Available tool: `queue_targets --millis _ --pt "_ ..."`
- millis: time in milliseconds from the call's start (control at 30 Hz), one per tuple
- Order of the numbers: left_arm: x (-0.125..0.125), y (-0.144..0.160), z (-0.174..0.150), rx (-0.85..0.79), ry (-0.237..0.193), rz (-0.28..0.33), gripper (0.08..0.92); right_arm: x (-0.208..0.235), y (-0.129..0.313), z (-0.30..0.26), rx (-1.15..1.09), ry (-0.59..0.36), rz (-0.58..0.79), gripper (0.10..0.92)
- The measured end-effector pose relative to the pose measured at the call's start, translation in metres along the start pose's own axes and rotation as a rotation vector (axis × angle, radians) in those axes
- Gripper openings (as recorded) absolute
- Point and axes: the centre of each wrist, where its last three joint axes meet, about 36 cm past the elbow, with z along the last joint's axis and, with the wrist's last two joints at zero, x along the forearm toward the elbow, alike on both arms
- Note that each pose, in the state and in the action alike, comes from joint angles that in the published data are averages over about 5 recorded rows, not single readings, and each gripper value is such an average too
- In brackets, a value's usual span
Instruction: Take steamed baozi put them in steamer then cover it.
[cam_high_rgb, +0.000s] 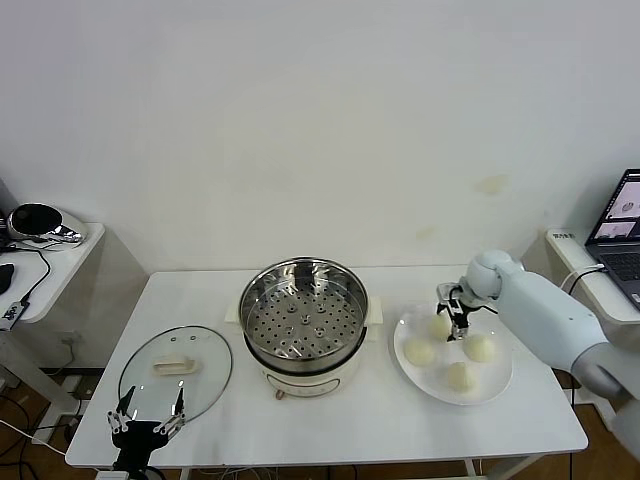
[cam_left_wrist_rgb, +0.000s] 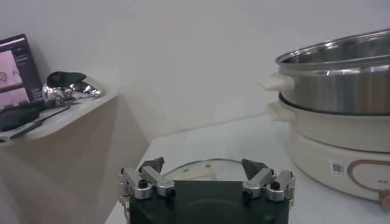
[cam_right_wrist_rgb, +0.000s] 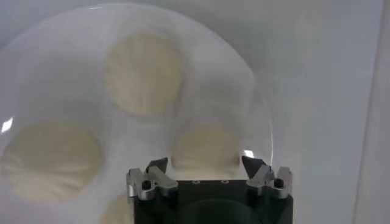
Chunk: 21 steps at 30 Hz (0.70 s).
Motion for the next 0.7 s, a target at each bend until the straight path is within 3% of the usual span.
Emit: queue_targets --millis 367,700 --pt "-0.001 0.001 -0.002 -0.002 -0.008 0.001 0.823 0.023 -0.007 0.002 0.012 -0.009 0.03 0.562" --pt "-0.003 0.004 -0.004 0.004 -0.01 0.013 0.823 0.113 -0.033 -0.012 0.08 -0.087 0.143 0.56"
